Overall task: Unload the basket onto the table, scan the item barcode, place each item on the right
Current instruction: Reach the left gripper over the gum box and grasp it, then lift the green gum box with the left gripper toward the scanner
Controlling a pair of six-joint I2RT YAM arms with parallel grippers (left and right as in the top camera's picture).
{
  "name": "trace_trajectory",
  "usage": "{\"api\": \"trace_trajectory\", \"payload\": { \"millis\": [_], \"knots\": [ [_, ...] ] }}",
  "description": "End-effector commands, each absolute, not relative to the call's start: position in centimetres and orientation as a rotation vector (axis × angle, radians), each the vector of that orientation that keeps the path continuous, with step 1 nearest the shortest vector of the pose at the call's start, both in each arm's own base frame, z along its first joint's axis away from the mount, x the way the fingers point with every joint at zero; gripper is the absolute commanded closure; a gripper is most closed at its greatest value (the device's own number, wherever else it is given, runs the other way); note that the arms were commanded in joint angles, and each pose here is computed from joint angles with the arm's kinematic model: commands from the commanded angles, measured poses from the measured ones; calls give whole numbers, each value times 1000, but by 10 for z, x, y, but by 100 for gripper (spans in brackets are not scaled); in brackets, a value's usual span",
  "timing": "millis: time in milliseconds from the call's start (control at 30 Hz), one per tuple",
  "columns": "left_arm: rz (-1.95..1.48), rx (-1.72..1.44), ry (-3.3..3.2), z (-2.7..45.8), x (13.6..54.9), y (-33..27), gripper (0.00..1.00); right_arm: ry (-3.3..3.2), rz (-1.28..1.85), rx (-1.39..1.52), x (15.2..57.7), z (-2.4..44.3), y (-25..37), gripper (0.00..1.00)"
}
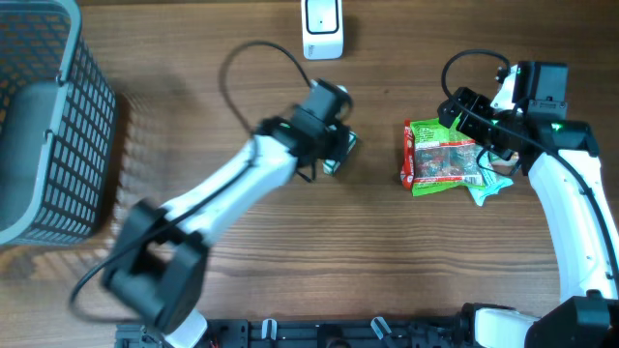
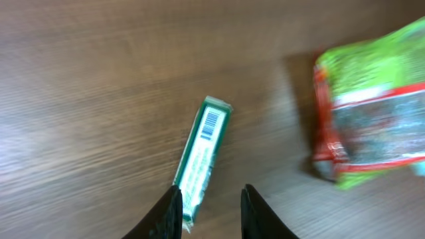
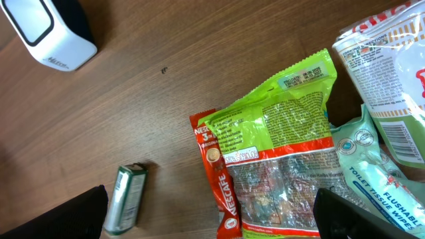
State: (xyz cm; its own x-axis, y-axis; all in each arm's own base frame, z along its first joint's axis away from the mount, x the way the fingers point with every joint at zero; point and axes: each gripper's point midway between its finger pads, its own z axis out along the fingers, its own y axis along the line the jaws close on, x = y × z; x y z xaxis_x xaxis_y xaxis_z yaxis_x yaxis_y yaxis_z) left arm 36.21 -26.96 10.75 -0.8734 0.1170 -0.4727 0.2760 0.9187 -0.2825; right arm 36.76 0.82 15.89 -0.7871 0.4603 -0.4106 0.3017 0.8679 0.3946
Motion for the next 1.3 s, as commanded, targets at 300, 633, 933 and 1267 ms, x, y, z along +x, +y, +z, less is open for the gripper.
{"api": "trace_trajectory", "payload": {
  "millis": [300, 633, 933, 1267],
  "knots": [
    [-671, 570, 2644, 130, 346, -231, 32, 2439, 514, 827, 373, 171, 8, 0],
    [-563, 800, 2706, 40, 341, -278, 32, 2415, 542, 924, 373, 171, 7, 0],
    [-296, 785, 2707, 14, 356, -264, 51, 2415, 543, 925, 372, 171, 7, 0],
    [-309, 757, 2741, 8, 350, -266, 61, 2415, 543, 925, 372, 171, 7, 0]
  ]
}}
